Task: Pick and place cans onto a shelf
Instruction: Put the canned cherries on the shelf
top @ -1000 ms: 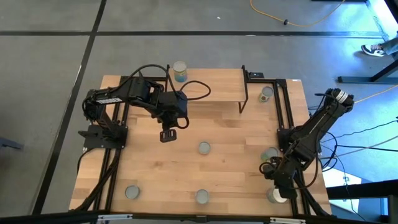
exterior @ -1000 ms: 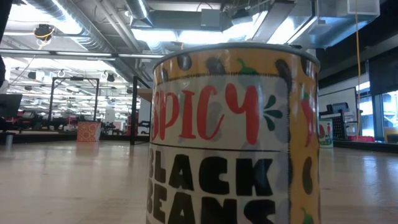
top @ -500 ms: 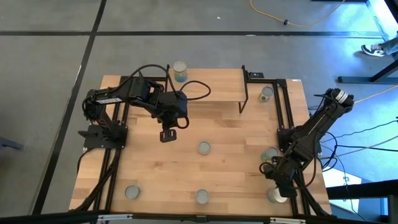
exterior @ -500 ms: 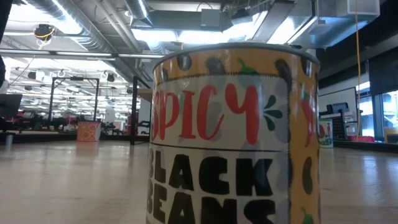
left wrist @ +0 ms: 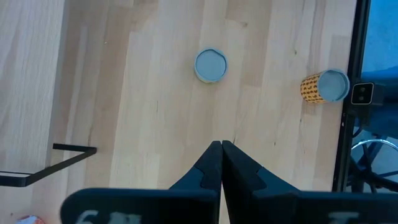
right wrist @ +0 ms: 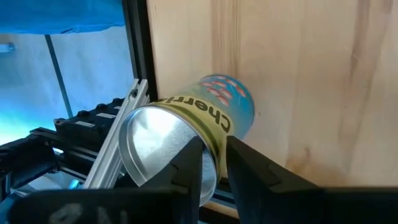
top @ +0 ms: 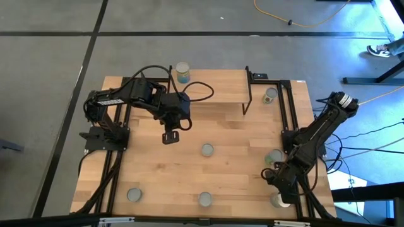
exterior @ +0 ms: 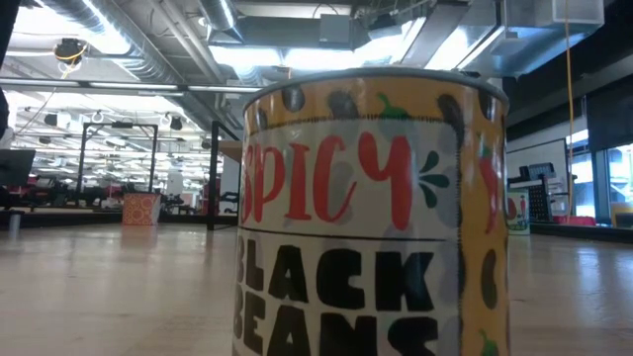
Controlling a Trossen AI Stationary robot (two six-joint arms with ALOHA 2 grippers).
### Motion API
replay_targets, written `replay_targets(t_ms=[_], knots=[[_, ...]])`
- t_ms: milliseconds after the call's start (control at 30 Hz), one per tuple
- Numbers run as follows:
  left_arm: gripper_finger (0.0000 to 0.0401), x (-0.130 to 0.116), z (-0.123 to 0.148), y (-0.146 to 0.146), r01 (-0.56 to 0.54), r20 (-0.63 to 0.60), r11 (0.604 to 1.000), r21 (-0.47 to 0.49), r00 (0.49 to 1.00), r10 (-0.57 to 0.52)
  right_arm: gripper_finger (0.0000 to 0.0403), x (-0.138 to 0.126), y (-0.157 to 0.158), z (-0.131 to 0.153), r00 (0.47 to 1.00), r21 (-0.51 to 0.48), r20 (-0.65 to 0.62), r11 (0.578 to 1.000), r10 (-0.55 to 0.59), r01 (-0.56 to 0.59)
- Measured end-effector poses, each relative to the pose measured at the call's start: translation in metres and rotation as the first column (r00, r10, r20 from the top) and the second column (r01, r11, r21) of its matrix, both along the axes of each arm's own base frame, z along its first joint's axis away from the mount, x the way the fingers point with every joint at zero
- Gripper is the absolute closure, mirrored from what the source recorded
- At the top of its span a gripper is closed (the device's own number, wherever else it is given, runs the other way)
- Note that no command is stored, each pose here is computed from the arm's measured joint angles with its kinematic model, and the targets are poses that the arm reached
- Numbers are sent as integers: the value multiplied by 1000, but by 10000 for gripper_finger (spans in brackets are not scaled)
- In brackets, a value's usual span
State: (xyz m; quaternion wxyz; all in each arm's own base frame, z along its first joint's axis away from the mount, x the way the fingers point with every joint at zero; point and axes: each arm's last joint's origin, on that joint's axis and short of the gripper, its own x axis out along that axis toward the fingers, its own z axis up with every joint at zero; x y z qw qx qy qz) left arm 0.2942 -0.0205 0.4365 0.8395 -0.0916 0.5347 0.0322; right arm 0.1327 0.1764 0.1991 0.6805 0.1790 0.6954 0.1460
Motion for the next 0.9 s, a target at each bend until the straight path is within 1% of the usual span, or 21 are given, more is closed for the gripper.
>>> replay_targets(t_ms=[100,233,433,467,533,567,633,667,733,833,900], knots=[[401,0,0,0,-2,0,1000,4,1000,2,344,1,1,0,1000,4,13,1000,-3,2],[401,0,0,0,-2,0,1000,5,1000,2,391,2,1,0,999,-3,34,1000,-9,9],[401,0,0,0,-3,0,1000,5,1000,3,399,4,0,0,995,-40,82,997,-60,64],[401,0,0,0,-2,0,1000,6,1000,2,400,5,-1,-1,994,-59,88,995,-70,75],[401,0,0,0,-3,0,1000,6,1000,3,401,4,-6,-5,995,-137,61,987,-80,88],[401,0,0,0,-3,0,1000,6,1000,3,401,4,-7,-3,994,-156,63,983,-87,96],[401,0,0,0,-3,0,1000,6,1000,3,401,11,-5,15,990,-108,94,987,-105,115],[401,0,0,0,-3,1,1000,6,1000,3,401,12,-6,20,991,-127,79,985,-110,119],[401,0,0,0,-3,1,1000,6,1000,3,401,10,-13,26,995,-209,24,972,-101,104],[401,0,0,0,-3,1,1000,6,1000,3,401,18,-13,51,991,-162,57,979,-119,127],[401,0,0,0,-3,1,1000,6,1000,3,402,18,-16,60,992,-186,37,975,-120,124]])
